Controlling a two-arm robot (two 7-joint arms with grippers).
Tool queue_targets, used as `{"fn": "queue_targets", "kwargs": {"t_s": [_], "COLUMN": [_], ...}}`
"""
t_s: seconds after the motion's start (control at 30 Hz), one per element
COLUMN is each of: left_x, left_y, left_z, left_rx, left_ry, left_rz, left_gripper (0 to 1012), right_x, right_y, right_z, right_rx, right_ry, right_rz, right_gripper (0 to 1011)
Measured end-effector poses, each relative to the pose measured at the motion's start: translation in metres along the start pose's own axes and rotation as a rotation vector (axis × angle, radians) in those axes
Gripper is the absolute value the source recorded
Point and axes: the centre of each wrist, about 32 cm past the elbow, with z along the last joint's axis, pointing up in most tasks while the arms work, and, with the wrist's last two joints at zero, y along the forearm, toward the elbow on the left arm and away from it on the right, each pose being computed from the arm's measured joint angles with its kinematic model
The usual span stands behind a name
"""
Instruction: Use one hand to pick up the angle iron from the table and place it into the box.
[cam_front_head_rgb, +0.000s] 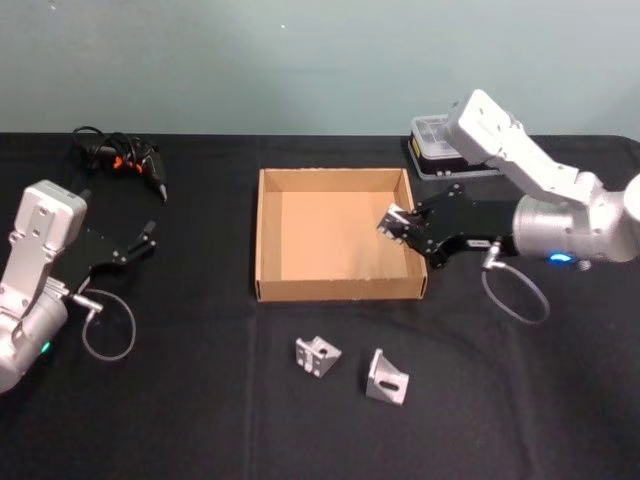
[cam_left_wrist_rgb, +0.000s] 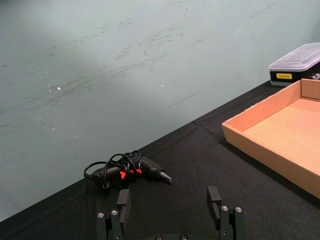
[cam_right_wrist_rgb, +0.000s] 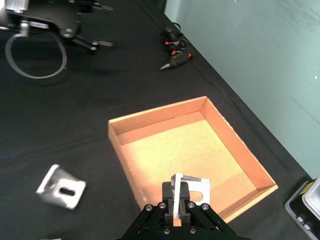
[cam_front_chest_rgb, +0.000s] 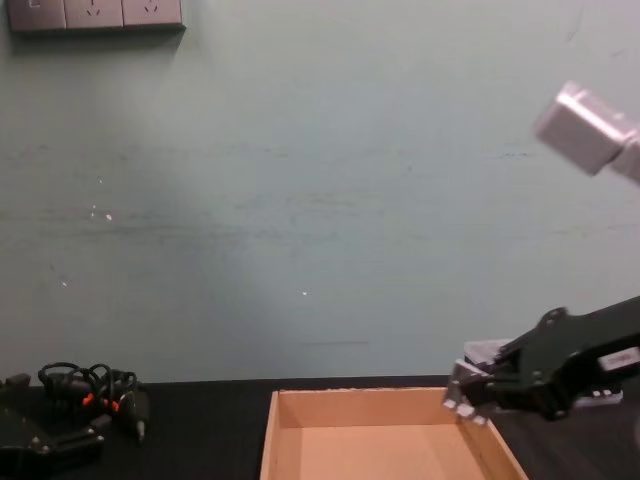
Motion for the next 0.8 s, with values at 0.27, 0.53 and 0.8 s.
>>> {"fn": "queue_targets", "kwargs": {"t_s": [0.27,0.53,0.8], "left_x": [0.0,0.0,0.0], "left_y": [0.0,0.0,0.0], "left_z": [0.0,0.0,0.0], "left_rx": [0.0,0.0,0.0], "left_ry": [0.0,0.0,0.0], "left_rz": [0.0,0.0,0.0], "left_gripper": [1000,1000,1000], "right_x": [0.008,0.013,0.011], "right_y": [0.032,0.057,0.07], "right_z": [-0.002,-0.007,-0.012], "right_rx": [-0.02,-0.061,-0.092], "right_ry": [0.052,0.092,0.108], "right_rz": [-0.021,-0.022,-0.01], "right_gripper": [77,77,77]}}
